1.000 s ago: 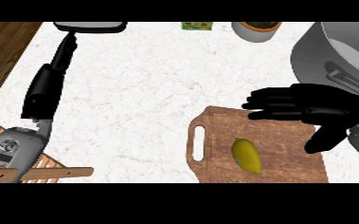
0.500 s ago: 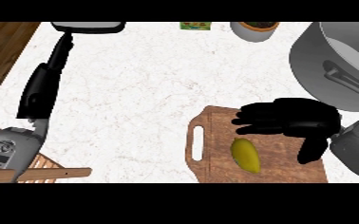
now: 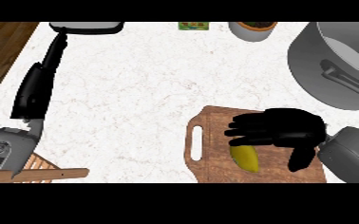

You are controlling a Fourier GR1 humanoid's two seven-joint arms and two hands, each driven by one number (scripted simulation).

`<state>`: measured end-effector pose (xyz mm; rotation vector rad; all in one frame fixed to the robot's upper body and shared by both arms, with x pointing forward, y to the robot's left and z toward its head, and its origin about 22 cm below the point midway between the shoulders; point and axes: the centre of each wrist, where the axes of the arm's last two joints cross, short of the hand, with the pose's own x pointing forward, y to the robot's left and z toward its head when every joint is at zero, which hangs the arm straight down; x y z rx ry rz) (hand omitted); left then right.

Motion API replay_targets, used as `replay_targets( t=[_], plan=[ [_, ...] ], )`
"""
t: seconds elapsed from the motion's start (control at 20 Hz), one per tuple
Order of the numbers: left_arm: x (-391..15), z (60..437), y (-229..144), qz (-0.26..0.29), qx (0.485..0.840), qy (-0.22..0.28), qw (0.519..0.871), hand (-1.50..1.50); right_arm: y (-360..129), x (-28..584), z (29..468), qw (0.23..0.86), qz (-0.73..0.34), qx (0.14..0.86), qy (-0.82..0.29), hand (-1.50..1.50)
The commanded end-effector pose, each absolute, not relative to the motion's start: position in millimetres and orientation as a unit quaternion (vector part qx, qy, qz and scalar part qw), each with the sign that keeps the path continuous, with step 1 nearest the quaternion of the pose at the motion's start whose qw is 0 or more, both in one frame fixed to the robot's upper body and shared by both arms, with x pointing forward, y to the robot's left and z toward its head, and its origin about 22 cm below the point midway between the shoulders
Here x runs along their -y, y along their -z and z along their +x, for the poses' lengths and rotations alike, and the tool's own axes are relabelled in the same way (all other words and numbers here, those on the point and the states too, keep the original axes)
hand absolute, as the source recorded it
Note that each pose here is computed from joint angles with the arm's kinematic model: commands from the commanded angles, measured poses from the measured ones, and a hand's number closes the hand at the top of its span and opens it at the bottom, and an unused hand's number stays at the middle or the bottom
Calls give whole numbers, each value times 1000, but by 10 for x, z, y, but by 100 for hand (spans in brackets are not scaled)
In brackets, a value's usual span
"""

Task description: Pick the lemon from the cutting board and place it in the pot

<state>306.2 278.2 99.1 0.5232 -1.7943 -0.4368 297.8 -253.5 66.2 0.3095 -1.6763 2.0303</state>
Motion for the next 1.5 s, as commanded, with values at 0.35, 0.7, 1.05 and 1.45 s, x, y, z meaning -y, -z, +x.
replay_targets(
  t=[0.35,0.7,1.05,1.45],
  plan=[
    [-2458,3060,-878,86,774,27,627,0,-332,2338,2910,250,86,597,-757,-150],
    [-2460,3069,-909,99,773,29,626,0,-222,2214,2863,238,99,602,-755,-150],
    [-2369,3049,-916,108,773,51,623,0,-60,2062,2780,213,131,599,-761,150],
    [-2359,3016,-859,133,765,65,627,0,-7,1800,2658,152,151,630,-747,150]
  ],
)
